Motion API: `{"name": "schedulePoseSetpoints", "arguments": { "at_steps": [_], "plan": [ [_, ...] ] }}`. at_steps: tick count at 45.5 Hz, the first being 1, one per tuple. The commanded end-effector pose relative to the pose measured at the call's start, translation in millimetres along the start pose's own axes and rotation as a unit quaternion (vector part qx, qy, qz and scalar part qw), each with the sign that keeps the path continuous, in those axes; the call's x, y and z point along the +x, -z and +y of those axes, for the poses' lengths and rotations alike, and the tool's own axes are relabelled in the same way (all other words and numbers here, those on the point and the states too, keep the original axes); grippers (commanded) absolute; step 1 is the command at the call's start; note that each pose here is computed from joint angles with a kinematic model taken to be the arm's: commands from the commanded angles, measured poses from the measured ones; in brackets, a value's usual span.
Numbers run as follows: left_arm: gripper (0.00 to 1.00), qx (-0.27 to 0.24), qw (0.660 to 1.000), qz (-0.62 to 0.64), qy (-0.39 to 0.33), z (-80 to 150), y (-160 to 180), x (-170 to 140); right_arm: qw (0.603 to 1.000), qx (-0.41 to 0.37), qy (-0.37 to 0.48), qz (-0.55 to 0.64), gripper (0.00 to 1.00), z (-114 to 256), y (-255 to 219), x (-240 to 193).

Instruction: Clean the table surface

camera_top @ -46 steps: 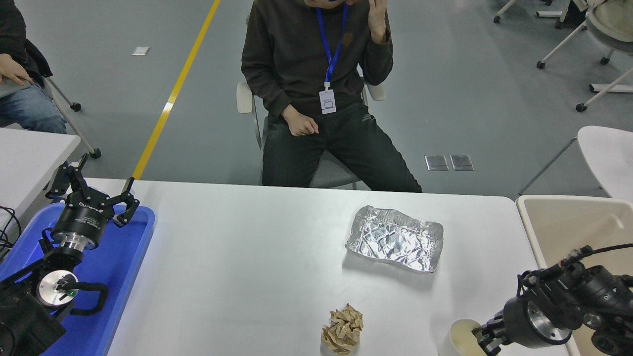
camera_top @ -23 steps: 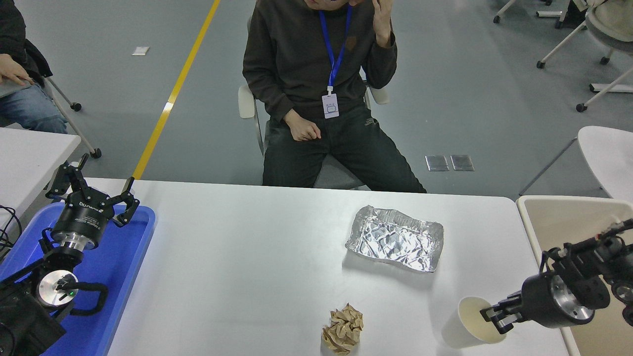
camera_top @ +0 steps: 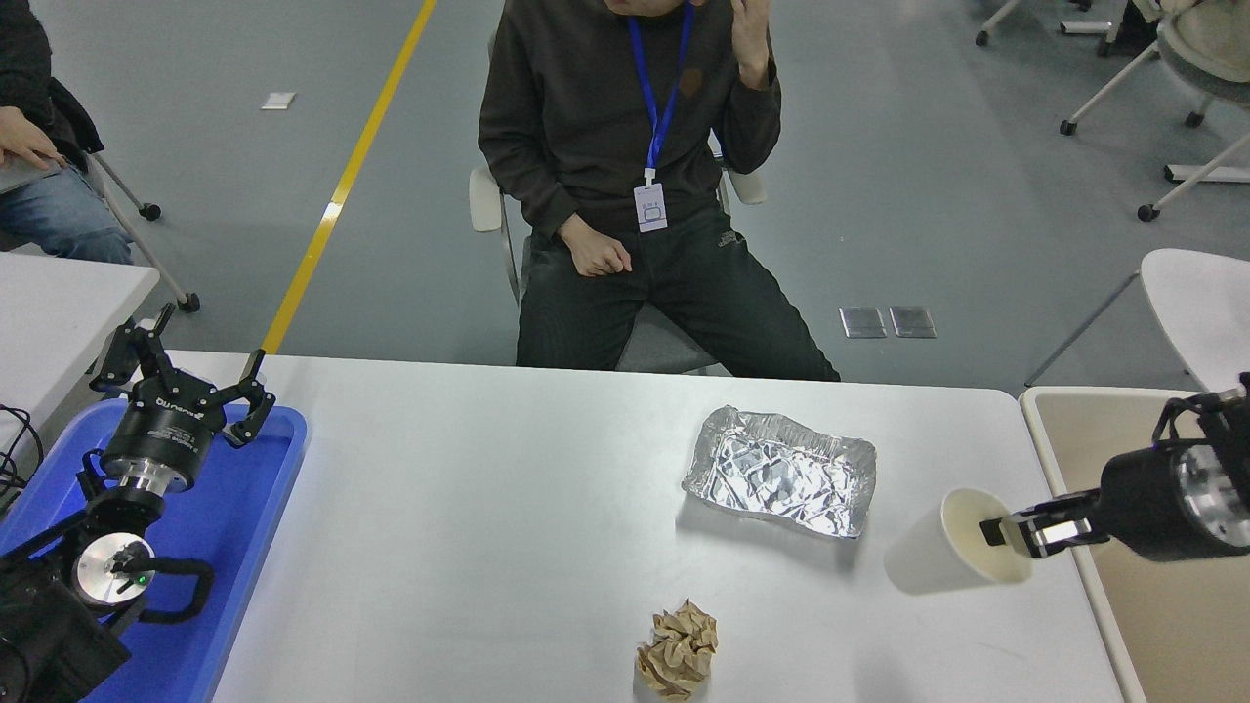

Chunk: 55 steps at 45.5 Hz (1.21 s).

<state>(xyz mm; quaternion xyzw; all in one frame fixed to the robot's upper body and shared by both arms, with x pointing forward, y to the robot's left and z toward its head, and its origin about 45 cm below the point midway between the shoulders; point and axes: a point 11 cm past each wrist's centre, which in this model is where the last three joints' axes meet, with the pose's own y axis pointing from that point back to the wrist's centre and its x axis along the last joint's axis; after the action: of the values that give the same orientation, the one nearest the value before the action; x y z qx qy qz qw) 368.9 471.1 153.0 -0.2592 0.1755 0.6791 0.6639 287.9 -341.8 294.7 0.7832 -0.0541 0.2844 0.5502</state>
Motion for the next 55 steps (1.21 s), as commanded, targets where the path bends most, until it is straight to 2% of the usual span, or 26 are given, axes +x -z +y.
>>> {"name": "schedulePoseSetpoints", "arguments": {
  "at_steps": [1, 19, 28, 38, 55],
  "plan": [
    [1.0, 0.0, 1.0, -0.001, 0.0, 0, 0, 0, 0.999, -0.014, -0.03, -0.014, 0.0, 33, -7, 18],
    [1.0, 0.0, 1.0, 0.0, 0.0, 0, 0, 0, 0.996, -0.043, -0.065, -0.029, 0.0, 71, -19, 28],
    [1.0, 0.0, 1.0, 0.0, -0.001, 0, 0, 0, 0.995, -0.057, -0.067, -0.039, 0.0, 76, -28, 25],
    [1.0, 0.0, 1.0, -0.001, 0.0, 0, 0, 0, 0.988, -0.113, -0.082, -0.059, 0.0, 86, -67, 29],
    [1.0, 0.0, 1.0, 0.0, -0.001, 0, 0, 0, 0.978, -0.16, -0.092, -0.098, 0.0, 72, -112, 1]
  ]
}}
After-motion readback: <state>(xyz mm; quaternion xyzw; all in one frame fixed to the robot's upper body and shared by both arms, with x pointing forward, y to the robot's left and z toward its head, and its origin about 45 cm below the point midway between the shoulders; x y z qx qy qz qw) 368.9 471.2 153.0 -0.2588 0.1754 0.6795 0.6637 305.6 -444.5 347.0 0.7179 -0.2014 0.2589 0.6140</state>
